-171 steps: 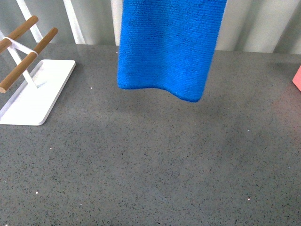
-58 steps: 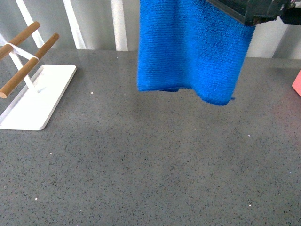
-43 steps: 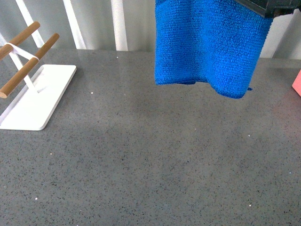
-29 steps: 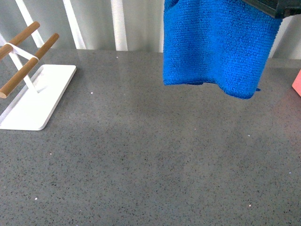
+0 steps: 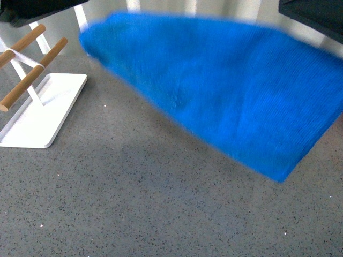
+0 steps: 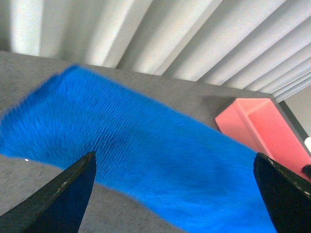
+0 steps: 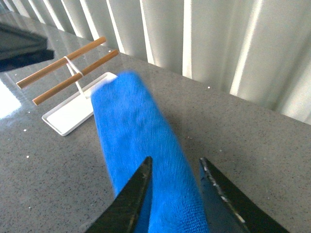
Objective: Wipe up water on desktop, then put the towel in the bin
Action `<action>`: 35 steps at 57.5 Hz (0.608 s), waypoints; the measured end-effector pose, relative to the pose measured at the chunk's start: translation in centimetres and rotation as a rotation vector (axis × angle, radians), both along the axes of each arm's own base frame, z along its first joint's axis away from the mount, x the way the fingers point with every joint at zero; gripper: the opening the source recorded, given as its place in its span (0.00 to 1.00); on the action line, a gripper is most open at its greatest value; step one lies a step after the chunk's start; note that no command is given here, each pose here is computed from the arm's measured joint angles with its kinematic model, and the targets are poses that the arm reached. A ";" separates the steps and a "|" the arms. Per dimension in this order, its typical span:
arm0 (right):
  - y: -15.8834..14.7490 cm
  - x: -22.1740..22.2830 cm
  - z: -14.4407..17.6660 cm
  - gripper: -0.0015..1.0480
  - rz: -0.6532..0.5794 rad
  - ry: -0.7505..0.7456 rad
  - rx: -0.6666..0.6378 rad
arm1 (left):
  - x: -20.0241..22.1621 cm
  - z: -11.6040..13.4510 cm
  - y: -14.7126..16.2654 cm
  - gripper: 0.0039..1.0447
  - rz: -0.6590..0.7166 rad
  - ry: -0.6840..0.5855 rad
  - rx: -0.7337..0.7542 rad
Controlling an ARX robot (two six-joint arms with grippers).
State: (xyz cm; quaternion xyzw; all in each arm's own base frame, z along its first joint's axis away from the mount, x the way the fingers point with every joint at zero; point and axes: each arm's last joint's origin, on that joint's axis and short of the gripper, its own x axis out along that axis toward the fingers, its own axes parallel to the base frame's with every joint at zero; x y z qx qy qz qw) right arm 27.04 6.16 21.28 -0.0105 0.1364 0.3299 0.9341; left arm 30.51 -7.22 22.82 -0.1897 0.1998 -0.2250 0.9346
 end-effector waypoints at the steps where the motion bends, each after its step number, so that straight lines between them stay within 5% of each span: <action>1: 0.0 0.0 0.0 0.25 -0.002 -0.001 0.000 | -0.1 -0.2 0.2 0.94 0.002 0.003 0.002; 9: -0.2 0.3 0.4 0.03 -0.022 -0.015 -0.001 | -0.8 -1.5 1.9 0.94 0.028 0.033 0.014; 35: -0.7 0.7 0.8 0.03 -0.043 -0.026 0.002 | -0.7 -0.7 1.0 0.94 -0.005 0.002 0.002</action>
